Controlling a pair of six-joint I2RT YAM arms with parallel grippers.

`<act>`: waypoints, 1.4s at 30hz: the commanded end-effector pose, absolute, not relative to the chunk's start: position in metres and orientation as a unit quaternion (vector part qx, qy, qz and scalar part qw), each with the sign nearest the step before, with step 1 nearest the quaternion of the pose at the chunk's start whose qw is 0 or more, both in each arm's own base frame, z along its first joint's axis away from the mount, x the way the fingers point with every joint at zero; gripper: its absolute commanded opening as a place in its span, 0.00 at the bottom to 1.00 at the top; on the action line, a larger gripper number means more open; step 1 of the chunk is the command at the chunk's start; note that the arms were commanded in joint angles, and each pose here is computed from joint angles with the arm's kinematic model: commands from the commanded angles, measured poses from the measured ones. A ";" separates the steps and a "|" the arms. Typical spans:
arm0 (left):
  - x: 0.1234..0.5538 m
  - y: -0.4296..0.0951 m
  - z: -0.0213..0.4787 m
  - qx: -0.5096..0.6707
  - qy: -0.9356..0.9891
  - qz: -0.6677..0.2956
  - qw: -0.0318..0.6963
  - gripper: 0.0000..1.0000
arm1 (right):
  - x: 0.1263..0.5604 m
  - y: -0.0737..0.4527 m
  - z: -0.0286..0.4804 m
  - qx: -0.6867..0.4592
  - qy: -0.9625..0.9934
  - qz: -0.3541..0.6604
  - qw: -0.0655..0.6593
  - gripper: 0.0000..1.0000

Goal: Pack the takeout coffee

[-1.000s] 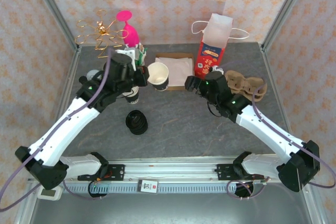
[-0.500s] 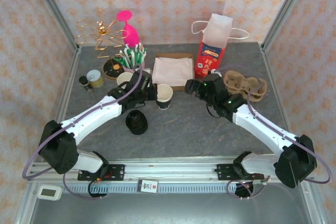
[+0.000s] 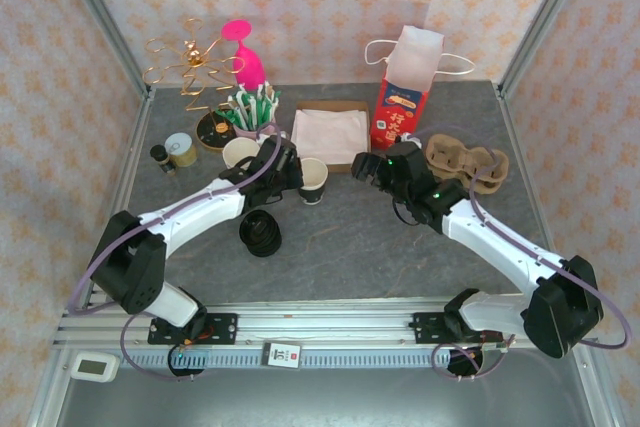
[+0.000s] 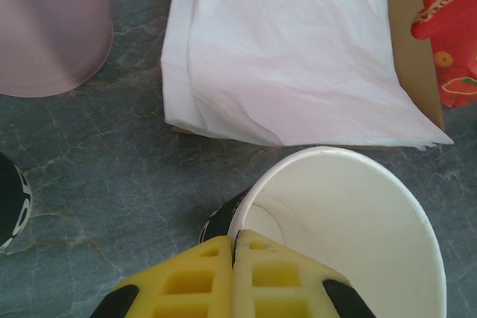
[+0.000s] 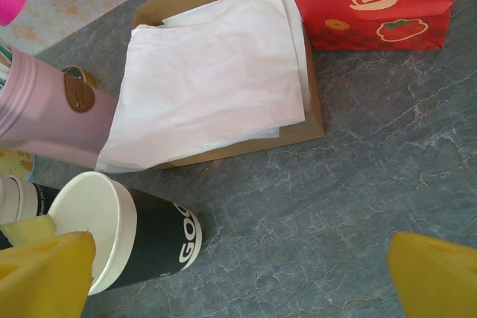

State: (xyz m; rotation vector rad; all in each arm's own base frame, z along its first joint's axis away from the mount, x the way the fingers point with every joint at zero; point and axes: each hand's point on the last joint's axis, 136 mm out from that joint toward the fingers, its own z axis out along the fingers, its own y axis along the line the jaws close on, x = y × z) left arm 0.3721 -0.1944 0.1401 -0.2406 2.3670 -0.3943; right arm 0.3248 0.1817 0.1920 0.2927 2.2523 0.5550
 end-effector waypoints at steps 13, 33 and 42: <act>0.379 -0.188 0.135 -0.097 0.926 -0.121 0.345 0.16 | 0.330 0.181 0.195 0.123 0.882 0.221 0.397 1.00; 0.317 -0.171 0.236 -0.057 0.910 -0.151 0.382 0.42 | 0.317 0.222 0.208 0.053 0.887 0.288 0.358 1.00; 0.249 -0.153 0.216 -0.051 0.931 -0.135 0.335 0.49 | 0.286 0.264 0.191 0.003 0.881 0.343 0.327 1.00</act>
